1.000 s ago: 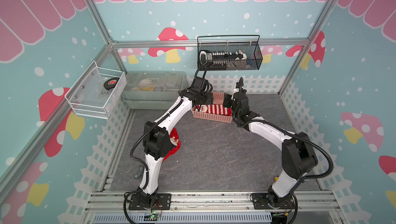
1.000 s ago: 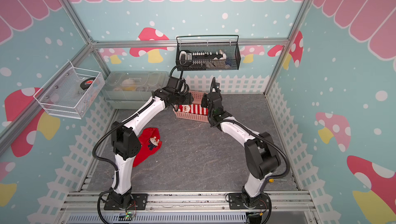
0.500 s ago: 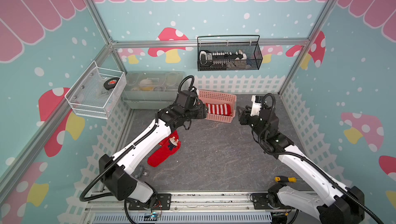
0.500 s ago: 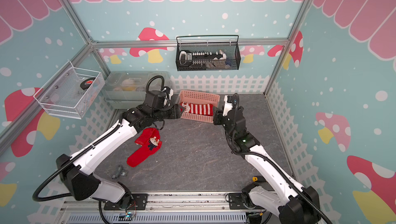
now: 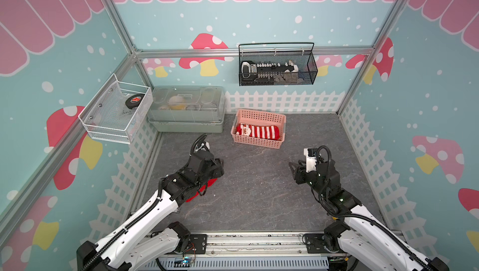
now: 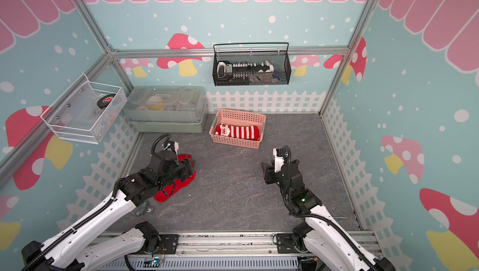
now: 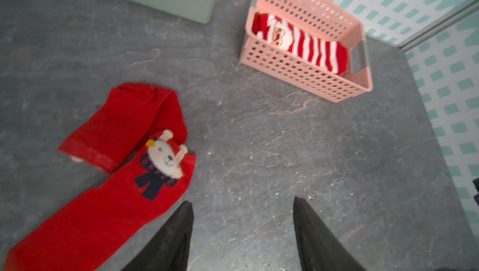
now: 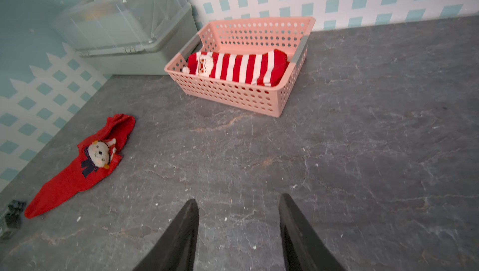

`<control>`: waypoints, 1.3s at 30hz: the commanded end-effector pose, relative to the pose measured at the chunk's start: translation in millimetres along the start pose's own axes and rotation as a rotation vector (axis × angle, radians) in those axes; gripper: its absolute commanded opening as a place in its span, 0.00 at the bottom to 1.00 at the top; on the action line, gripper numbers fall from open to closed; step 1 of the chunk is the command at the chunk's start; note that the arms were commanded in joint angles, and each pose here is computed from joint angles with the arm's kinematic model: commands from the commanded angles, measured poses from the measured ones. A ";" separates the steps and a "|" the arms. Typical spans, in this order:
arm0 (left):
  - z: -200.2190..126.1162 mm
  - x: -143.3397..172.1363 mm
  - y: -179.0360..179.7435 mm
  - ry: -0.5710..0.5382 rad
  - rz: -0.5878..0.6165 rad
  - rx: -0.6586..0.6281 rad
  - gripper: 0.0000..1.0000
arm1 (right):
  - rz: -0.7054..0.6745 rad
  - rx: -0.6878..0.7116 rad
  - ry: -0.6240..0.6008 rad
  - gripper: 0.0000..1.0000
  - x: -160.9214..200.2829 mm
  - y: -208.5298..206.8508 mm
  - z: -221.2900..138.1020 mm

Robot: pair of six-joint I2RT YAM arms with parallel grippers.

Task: Place the socks together as a pair
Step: Pick up the sock at the center of the board.

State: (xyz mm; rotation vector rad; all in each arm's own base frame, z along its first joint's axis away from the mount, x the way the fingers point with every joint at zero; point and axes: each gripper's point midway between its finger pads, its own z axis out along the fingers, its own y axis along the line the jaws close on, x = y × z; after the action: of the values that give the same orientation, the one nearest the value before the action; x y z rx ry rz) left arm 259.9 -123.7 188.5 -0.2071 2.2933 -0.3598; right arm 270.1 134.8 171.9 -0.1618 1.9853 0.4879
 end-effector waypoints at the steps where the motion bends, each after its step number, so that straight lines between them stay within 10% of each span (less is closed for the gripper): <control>1: -1.2 18.6 38.9 -0.009 -0.065 -0.135 0.62 | -0.039 -0.050 -0.068 0.50 -1.1 5.7 -2.3; 18: 9.1 70.8 119.0 0.093 -0.274 -0.372 0.69 | -0.078 0.042 -0.066 0.49 34.0 -20.7 -4.0; 39: 89.4 56.4 79.9 0.191 -0.261 -0.322 0.63 | -0.071 0.020 -0.055 0.49 37.0 -17.3 0.3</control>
State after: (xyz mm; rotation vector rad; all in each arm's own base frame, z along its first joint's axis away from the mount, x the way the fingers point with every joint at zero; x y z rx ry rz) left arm 269.0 -72.1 58.7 -0.6403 2.5516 -0.0827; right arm 258.7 121.0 131.9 -0.1889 1.9424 0.4178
